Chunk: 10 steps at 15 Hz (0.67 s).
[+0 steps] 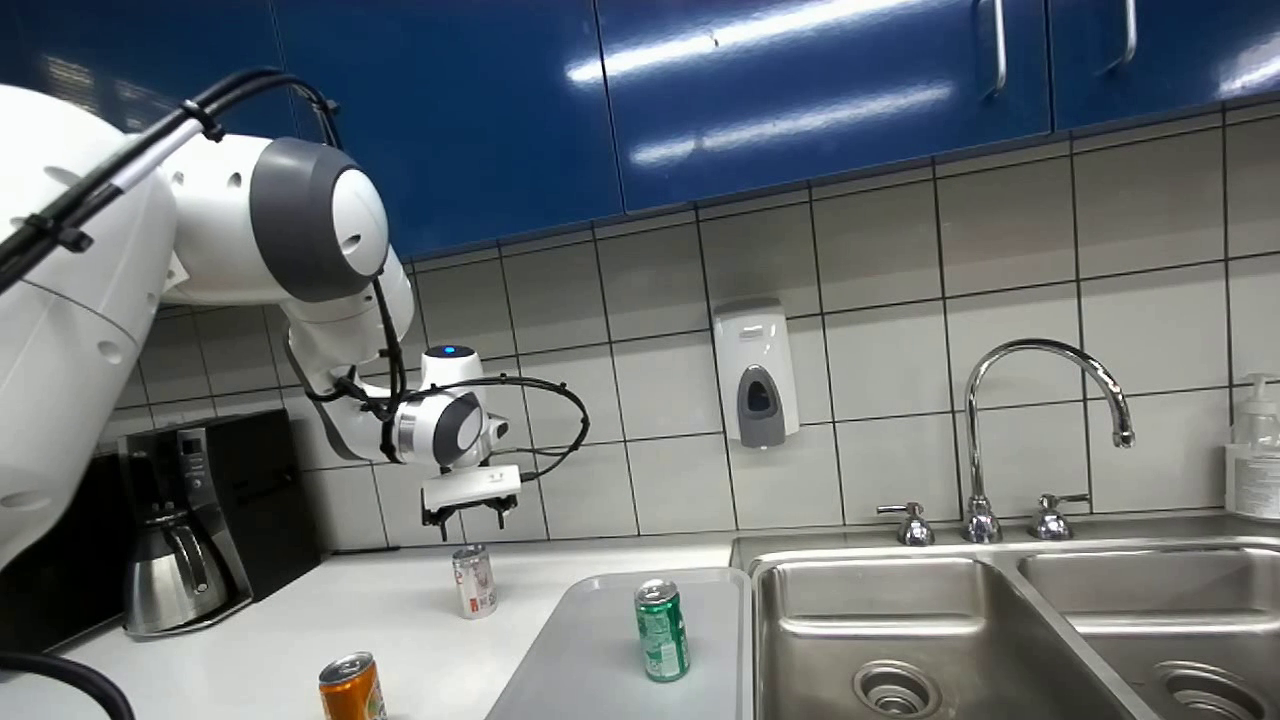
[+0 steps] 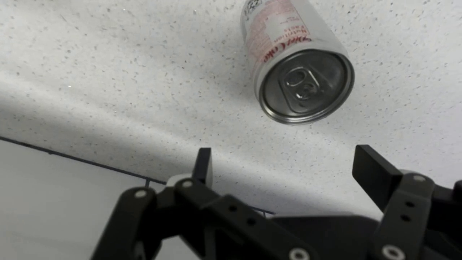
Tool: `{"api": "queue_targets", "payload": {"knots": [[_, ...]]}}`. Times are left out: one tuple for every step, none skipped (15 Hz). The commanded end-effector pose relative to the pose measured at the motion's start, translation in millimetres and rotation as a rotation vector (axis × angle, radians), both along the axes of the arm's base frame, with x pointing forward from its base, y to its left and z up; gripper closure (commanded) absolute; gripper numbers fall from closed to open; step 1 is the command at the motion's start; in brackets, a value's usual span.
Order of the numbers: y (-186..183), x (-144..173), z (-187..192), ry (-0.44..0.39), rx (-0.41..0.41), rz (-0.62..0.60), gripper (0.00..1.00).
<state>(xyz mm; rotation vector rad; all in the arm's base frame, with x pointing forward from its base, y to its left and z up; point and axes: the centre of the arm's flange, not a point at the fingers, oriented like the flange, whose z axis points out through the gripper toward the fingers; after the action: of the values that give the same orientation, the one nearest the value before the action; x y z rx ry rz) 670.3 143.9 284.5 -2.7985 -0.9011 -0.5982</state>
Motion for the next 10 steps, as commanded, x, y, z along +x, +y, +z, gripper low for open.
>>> {"api": "queue_targets", "payload": {"knots": [[1,6,-2,0.022,0.004,0.063,0.00],[2,6,-6,0.031,-0.002,0.068,0.00],[3,5,-9,0.042,-0.008,0.072,0.00],[3,4,-13,0.054,-0.017,0.075,0.00],[3,4,-16,0.069,-0.022,0.077,0.00],[3,3,-19,0.079,-0.025,0.079,0.00],[2,3,-22,0.088,-0.028,0.081,0.00],[3,2,-25,0.096,-0.032,0.084,0.00],[3,2,-26,0.104,-0.036,0.087,0.00],[3,1,-28,0.110,-0.041,0.089,0.00]]}}
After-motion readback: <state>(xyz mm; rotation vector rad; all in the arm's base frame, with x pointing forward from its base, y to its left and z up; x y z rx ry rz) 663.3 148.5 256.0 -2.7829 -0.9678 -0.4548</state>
